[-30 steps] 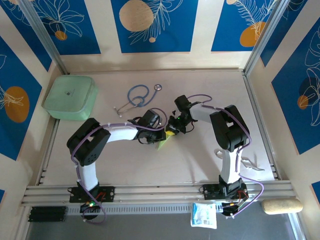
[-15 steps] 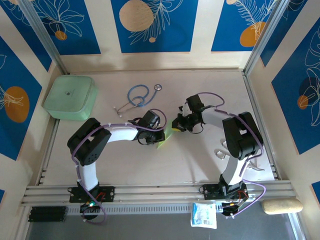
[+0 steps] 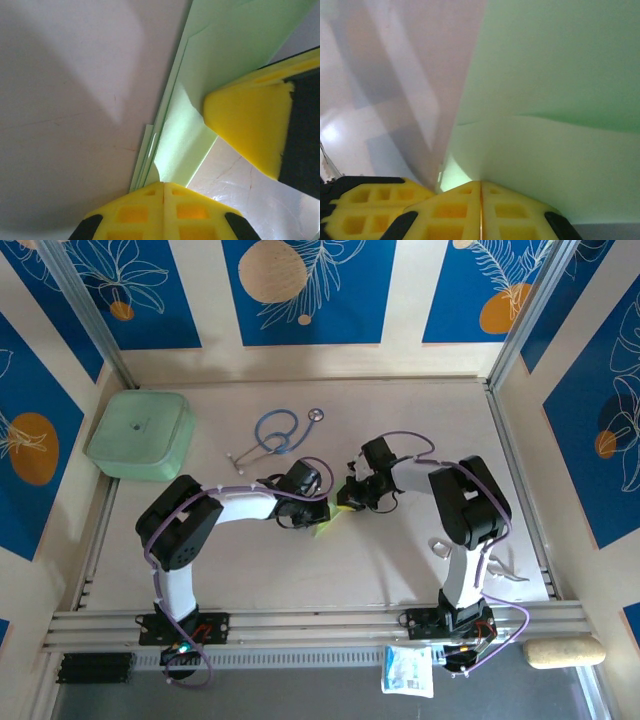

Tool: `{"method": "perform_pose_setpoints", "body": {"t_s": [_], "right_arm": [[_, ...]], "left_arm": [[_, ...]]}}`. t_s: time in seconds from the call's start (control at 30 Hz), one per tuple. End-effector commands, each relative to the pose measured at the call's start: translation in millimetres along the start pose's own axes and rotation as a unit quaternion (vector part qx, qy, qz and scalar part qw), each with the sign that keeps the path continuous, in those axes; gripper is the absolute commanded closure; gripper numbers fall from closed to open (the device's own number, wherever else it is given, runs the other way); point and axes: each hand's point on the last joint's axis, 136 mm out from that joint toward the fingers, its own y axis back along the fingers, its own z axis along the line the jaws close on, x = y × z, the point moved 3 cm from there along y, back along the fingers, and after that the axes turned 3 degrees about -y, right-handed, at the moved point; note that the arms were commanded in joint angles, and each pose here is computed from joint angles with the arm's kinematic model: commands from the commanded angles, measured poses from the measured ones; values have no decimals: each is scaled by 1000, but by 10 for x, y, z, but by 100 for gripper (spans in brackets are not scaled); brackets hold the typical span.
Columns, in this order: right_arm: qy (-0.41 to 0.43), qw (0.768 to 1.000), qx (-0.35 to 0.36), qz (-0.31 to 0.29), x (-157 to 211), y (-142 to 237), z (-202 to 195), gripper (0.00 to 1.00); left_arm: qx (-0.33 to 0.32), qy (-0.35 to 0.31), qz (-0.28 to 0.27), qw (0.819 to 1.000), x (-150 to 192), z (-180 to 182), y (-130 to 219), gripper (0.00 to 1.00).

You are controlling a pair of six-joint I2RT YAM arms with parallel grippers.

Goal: Fold a paper plane with a square sheet of paper (pick it up from the middle)
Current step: Fold the wing for the fifth time at the center of the table.

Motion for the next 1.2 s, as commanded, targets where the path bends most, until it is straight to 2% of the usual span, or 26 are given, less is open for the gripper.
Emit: {"method": "perform_pose_setpoints", "body": {"t_s": [0.0, 0.47, 0.73, 1.0, 1.17], "right_arm": [[-6, 1000, 12, -15, -95, -7, -169, 91], [-122, 989, -7, -88, -613, 272, -646, 91], [-145, 982, -21, -118, -834, 422, -780, 91], [-148, 977, -45, -144, -1025, 596, -781, 91], [-132, 975, -60, -167, -1072, 821, -640, 90]], "left_arm": [[-72, 35, 53, 995, 270, 402, -127, 100], [-95, 59, 85, 990, 528, 656, -172, 100], [-93, 61, 87, 990, 542, 655, -169, 100], [-81, 52, 82, 992, 476, 560, -148, 100], [-45, 26, 61, 997, 262, 280, -93, 100]]}}
